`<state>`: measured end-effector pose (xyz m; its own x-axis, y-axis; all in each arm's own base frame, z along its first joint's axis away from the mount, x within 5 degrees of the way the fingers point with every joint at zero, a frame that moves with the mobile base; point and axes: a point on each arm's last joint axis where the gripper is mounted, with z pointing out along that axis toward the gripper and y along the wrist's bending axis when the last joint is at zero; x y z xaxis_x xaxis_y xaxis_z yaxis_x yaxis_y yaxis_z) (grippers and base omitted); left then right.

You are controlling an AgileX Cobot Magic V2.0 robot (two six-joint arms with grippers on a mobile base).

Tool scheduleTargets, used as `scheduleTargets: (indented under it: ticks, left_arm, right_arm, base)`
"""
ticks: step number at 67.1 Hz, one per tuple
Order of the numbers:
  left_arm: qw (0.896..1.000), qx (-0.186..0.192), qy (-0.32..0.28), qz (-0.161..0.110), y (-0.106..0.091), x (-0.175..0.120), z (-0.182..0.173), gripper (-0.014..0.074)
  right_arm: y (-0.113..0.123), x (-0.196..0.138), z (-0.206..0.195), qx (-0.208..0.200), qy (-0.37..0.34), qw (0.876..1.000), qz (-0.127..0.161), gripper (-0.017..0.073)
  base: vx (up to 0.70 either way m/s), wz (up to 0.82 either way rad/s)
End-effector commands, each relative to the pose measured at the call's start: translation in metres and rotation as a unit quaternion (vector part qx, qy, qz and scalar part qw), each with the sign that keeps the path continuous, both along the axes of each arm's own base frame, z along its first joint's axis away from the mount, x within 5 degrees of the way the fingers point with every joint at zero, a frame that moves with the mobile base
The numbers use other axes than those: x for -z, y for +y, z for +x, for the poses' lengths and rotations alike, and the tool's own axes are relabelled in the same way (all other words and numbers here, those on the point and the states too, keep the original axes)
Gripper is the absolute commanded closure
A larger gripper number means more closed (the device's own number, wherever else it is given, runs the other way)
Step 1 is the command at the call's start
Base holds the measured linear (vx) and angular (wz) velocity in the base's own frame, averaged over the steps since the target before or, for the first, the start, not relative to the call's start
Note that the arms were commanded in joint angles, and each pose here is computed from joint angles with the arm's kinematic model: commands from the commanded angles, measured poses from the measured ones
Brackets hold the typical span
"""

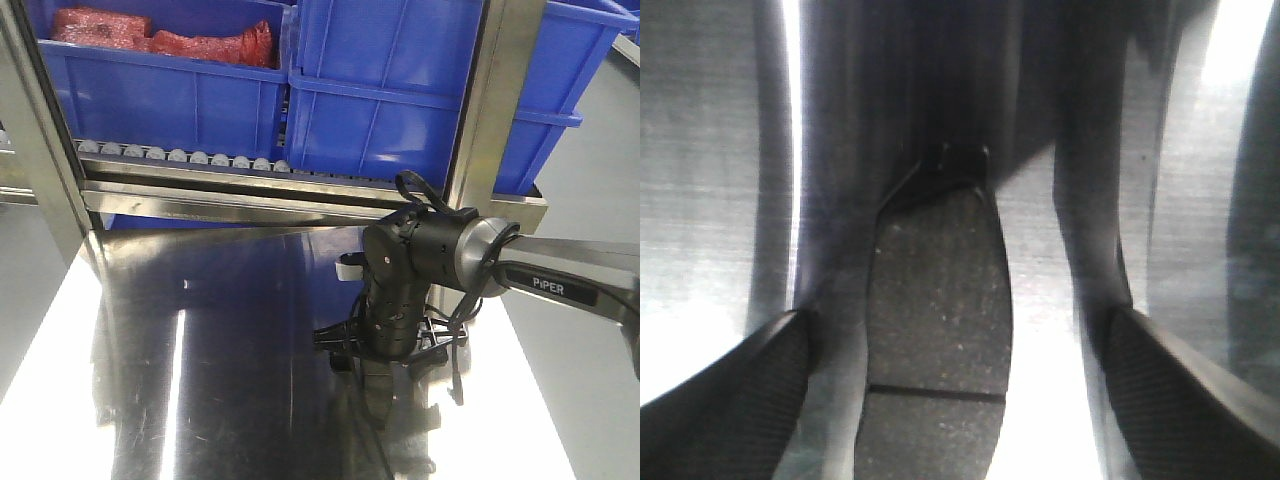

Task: Move and align brake pads A on conveyor
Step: 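Close the right gripper on the pad and lift it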

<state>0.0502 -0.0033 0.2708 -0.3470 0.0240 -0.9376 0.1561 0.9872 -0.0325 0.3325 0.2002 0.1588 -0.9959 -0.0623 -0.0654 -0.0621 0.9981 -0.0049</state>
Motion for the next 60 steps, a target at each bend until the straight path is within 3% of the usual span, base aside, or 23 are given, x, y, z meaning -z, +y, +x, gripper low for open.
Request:
scheduleTargets:
  ticks: [1,49,60]
  left_arm:
    - [0.998,0.010,-0.053,-0.012,-0.002,-0.017,0.002,0.0600]
    - [0.998,0.010,-0.053,-0.011,-0.002,-0.016,0.002,0.0600]
    - [0.998,0.010,-0.053,-0.011,-0.002,-0.016,0.002,0.0600]
  right_arm:
    - [0.000,-0.024,0.004,-0.009,-0.037,0.999,0.014,-0.0017]
    - [-0.001,-0.034,0.001,-0.012,-0.040,0.999,0.017,-0.0014]
    - [0.000,-0.034,0.002,-0.017,-0.043,0.999,0.018,0.0078]
  base:
    - [0.00,0.00]
    - [0.00,0.00]
    - [0.00,0.00]
